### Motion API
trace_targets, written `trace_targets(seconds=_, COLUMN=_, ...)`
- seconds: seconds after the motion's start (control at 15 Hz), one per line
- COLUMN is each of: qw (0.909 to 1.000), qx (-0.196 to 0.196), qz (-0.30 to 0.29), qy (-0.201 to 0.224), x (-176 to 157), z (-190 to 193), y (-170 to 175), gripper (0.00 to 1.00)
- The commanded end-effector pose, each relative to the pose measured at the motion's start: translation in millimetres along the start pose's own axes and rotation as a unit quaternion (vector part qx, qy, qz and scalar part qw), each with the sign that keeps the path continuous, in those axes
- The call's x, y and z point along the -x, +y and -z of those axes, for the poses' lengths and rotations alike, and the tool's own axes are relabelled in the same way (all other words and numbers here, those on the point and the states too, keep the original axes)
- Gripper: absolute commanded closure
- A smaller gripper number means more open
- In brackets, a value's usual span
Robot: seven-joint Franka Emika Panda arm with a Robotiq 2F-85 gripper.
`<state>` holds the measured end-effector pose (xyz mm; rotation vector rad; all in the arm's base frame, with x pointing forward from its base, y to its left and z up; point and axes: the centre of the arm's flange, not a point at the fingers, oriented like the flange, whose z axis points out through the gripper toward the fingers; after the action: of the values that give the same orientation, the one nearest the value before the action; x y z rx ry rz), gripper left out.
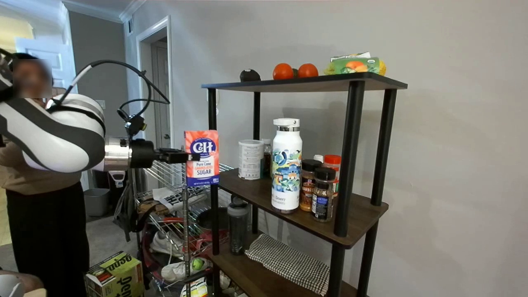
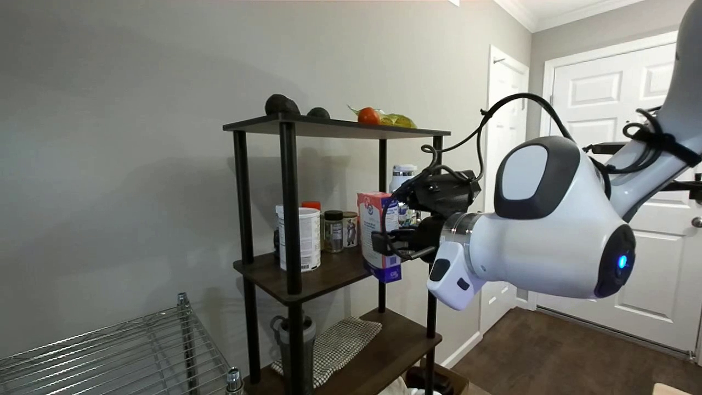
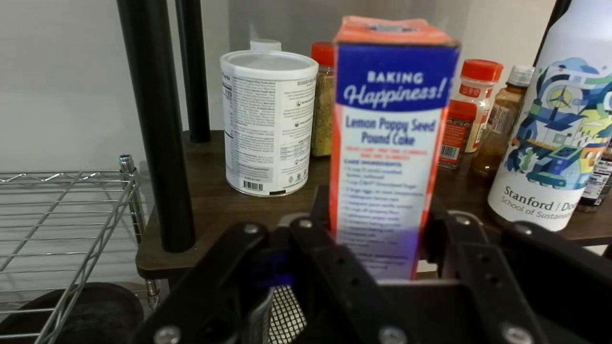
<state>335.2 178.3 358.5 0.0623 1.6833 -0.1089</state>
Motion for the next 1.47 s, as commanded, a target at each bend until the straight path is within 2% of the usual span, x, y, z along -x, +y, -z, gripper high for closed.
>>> trace_targets(seconds=0.0, qw=0.9997, qx=0.010, qz=0.004, qy=-0.023, x=37, z=24, y=-15, gripper=0.82)
trace_targets(seconds=0.53, qw=0.9989, qx=0.018, qz=0.008, qy=-0.043, x=98, z=49, y=-28, gripper=0.82)
trace_targets(seconds=1.0, qw=0.9980, qx=0.007, qz=0.014, qy=-0.061, x=133, z=61, y=-38, gripper=0.82)
trace_targets(seconds=1.4, qw=0.9960, qx=0.008, qz=0.034, qy=-0.082, x=176, z=77, y=-29, gripper=0.82)
